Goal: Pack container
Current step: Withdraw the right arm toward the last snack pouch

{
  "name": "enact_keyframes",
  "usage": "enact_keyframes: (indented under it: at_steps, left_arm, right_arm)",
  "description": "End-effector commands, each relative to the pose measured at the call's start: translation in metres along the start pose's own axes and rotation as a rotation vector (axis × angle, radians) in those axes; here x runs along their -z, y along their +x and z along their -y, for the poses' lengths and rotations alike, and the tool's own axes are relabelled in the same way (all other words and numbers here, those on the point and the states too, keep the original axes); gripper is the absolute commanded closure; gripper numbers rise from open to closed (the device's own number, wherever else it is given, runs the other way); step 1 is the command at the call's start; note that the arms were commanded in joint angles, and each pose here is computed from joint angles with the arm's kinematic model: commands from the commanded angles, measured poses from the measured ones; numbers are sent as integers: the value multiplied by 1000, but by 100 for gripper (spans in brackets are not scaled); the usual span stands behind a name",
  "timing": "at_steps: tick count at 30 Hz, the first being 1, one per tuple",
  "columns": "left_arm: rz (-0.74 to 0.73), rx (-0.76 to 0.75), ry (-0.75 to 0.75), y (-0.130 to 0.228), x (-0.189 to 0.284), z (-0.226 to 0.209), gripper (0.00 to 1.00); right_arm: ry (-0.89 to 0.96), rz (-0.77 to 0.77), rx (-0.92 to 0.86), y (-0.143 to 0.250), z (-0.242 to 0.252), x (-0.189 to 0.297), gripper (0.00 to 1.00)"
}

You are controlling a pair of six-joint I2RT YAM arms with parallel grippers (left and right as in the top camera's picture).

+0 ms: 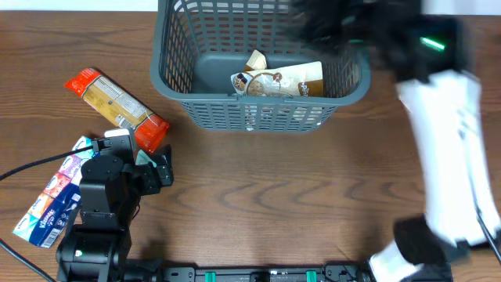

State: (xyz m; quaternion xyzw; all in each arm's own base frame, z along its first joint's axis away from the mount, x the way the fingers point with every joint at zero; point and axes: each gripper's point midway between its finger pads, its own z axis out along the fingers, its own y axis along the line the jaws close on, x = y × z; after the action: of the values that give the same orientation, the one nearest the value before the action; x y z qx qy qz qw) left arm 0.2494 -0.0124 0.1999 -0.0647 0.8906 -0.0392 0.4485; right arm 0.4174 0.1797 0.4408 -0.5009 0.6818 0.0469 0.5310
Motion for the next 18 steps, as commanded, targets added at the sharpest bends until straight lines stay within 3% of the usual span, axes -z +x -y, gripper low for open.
enact_keyframes:
  at_steps: [1,5,8,12,16,18]
  left_arm:
    - [25,17,-7,-9,5,-1,1]
    - [25,17,-7,-9,5,-1,1]
    - [25,17,-7,-9,5,-1,2]
    - [26,17,-7,-9,5,-1,1]
    - [26,17,-7,-9,5,-1,1]
    - [27,17,-6,-9,5,-1,1]
  right_arm:
    - [281,-122,-204,27,54,50,36]
    - [559,-299,-515,96,97,108,31]
    - [665,-428,-709,154,107,142,28]
    - [647,-650,-795,228,99,171,14]
    - [513,-879,-837,296,77,186,10]
    - [510,-911,-920,325,79,188,7]
